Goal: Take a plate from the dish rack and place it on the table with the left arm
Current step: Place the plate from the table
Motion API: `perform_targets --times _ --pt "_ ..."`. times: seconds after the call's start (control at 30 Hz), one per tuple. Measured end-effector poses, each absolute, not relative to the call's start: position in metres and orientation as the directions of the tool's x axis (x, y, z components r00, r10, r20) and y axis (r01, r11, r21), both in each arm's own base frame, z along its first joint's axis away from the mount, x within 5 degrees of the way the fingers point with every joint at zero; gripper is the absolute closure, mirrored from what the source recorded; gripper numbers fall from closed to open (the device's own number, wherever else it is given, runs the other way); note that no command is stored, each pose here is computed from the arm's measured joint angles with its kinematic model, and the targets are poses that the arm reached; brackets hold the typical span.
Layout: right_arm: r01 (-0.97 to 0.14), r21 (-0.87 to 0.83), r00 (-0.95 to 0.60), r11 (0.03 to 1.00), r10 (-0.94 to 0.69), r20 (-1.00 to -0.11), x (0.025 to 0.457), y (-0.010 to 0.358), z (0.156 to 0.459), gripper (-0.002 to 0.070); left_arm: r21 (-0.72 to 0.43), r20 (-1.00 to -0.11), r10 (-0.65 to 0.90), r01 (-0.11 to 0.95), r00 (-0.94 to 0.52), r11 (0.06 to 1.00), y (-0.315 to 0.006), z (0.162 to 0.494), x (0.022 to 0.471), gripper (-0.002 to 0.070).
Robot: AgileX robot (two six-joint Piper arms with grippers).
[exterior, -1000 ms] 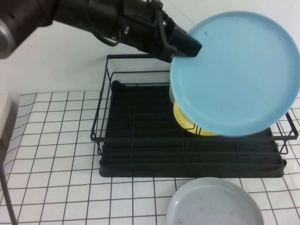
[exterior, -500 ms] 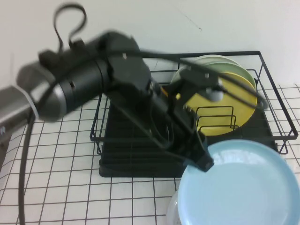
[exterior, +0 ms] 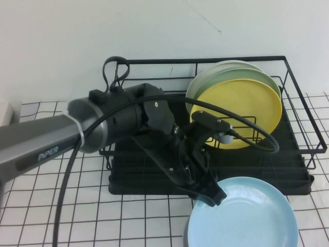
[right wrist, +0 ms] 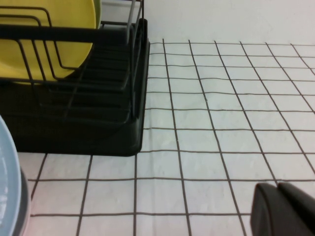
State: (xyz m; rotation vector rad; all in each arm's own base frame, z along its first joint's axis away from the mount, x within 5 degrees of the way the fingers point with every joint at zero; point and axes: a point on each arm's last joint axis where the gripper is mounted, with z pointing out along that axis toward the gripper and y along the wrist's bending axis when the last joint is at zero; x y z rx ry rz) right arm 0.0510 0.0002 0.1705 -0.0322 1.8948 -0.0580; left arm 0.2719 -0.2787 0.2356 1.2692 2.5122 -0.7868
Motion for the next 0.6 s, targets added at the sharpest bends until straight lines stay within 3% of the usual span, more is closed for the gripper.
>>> perform_targets --times 0.4,0.47,0.6 --pt "0.007 -0.056 -0.319 0.998 -0.051 -0.946 0.051 0.000 0.171 0.0678 -0.372 -0.377 0.681 0.776 -0.628 0.510 -0.279 0.219 0.278 0.0594" --pt "0.007 -0.056 -0.319 0.998 -0.051 -0.946 0.051 0.000 0.171 0.0678 -0.366 -0.374 0.689 0.781 -0.621 0.506 -0.278 0.218 0.278 0.0526" --pt "0.007 -0.056 -0.319 0.998 -0.051 -0.946 0.051 0.000 0.171 0.0678 -0.360 -0.361 0.702 0.786 -0.614 0.503 -0.277 0.216 0.279 0.0263"
